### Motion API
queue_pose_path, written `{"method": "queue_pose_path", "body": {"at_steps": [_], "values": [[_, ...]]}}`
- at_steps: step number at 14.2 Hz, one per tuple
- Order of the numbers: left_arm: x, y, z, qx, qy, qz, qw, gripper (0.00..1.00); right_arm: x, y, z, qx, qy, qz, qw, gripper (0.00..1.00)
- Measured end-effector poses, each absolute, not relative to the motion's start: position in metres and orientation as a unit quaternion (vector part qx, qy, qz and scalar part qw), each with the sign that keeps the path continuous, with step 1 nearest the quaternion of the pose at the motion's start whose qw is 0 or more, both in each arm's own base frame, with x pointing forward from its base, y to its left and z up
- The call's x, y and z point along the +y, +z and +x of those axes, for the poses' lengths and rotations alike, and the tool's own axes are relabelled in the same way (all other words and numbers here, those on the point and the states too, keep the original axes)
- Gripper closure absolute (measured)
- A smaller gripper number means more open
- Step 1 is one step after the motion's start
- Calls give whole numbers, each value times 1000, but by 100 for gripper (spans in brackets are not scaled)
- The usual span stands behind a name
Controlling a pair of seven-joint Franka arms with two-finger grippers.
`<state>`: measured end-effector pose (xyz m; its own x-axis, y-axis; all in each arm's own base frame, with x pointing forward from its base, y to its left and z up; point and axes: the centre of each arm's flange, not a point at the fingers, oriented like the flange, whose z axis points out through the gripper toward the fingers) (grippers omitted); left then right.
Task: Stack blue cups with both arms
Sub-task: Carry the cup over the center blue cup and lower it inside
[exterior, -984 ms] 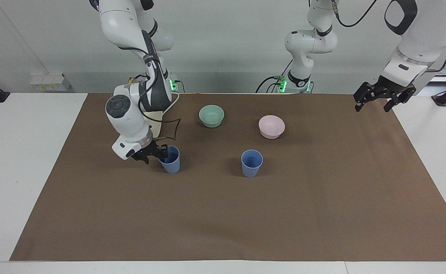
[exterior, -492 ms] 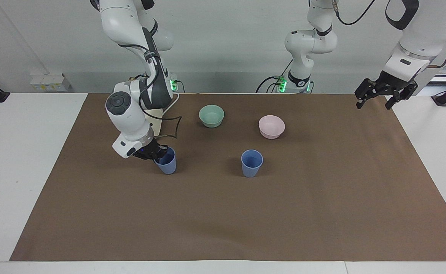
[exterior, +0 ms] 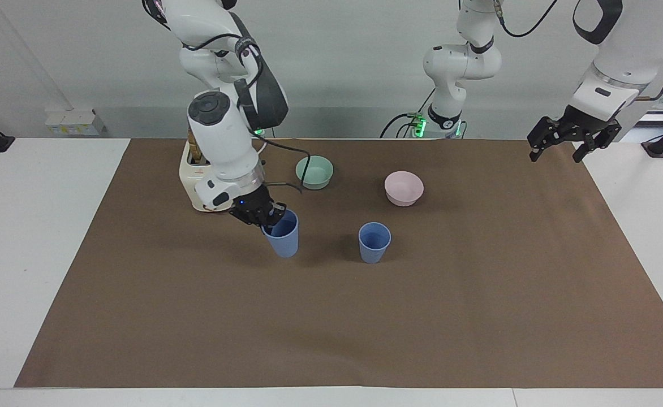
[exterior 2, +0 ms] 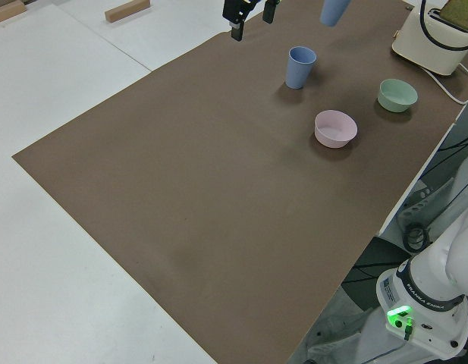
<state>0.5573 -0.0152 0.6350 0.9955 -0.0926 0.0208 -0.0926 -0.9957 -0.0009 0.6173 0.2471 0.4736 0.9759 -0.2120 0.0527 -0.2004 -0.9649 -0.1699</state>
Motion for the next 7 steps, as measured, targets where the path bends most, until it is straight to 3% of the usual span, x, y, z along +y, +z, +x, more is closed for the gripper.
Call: {"method": "queue_pose_path", "body": {"at_steps": [3,7], "values": [[-15,635,557,-46,10,999,0,0,318,489,601,139,-41,-984,99,95],[-15,635,557,-46,10,999,0,0,360,507,592,152,-52,-980,116,95]]}}
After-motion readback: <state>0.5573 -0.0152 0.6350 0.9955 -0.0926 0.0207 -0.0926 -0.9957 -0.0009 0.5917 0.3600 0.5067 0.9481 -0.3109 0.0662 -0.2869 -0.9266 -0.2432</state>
